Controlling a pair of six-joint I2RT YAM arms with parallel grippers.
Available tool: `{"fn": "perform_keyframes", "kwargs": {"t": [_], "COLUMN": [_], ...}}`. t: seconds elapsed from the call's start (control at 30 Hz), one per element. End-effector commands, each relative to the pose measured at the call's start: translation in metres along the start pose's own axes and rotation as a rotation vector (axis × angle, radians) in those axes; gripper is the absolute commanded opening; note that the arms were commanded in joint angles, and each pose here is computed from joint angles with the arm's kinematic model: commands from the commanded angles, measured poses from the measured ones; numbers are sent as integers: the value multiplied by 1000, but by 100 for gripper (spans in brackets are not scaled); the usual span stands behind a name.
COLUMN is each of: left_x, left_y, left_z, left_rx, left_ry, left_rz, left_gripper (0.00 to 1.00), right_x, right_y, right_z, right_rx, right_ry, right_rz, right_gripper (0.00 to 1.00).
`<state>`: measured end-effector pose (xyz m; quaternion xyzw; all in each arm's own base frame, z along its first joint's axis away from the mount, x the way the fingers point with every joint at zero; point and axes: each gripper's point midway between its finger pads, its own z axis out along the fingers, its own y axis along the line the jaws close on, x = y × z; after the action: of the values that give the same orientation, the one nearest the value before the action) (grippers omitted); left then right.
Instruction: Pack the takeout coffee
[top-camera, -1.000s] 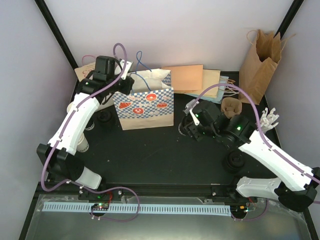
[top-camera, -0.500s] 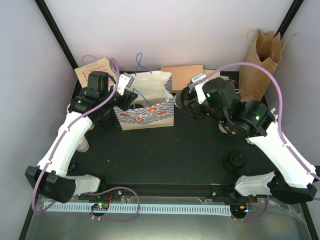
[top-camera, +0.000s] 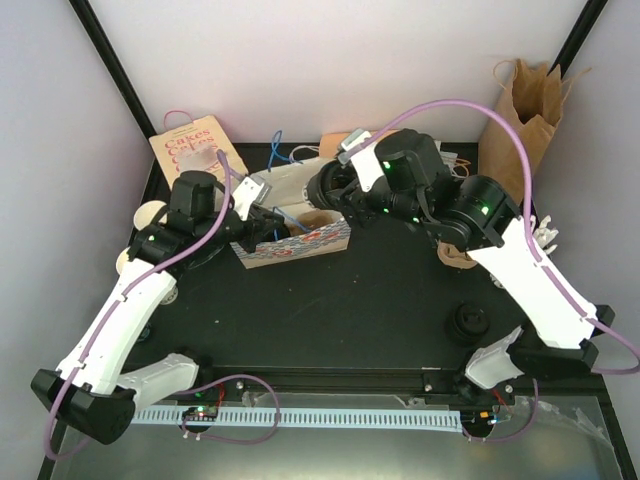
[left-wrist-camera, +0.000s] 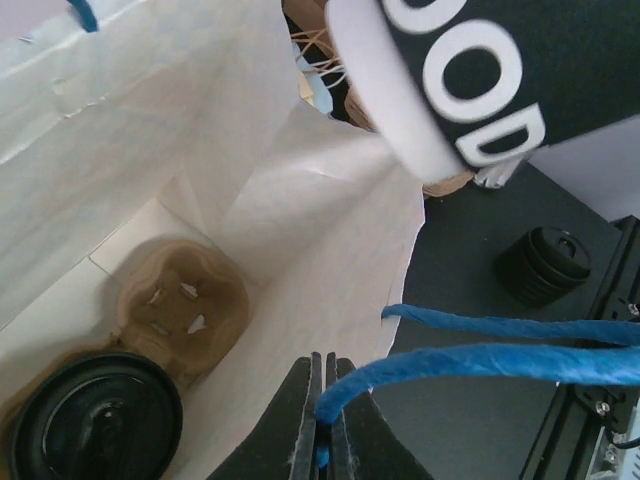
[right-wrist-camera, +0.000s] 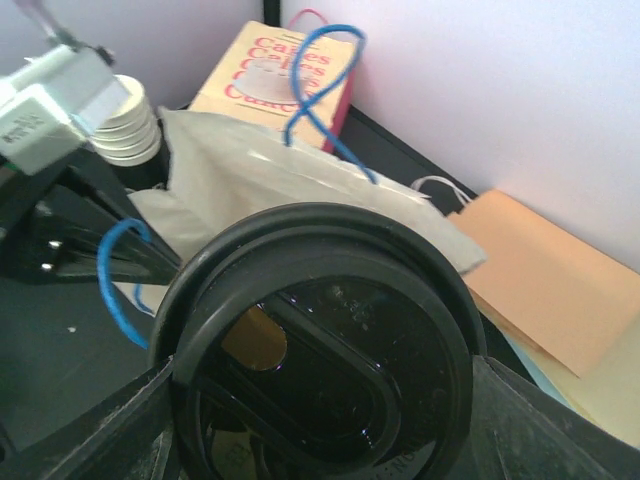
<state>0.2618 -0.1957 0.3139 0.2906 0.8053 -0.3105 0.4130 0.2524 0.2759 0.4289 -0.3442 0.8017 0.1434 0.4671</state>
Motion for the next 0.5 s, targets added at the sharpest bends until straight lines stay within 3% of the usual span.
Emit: {"fn": "perform_keyframes", "kwargs": {"t": [0.0, 0.47], "left_x": [-6, -4], "left_y": [-14, -44], "left_z": [-6, -13], "left_rx": [46, 112], "left_ry": [-41, -63], "left_rz": [4, 15], "left_gripper": [2, 2], "right_x": [-16, -4], "right_y": [27, 32], "right_z": [4, 27], "right_rx": [-82, -48], "right_ry": [-34, 18], "right_rz": [-47, -65], "right_gripper": [60, 60]}}
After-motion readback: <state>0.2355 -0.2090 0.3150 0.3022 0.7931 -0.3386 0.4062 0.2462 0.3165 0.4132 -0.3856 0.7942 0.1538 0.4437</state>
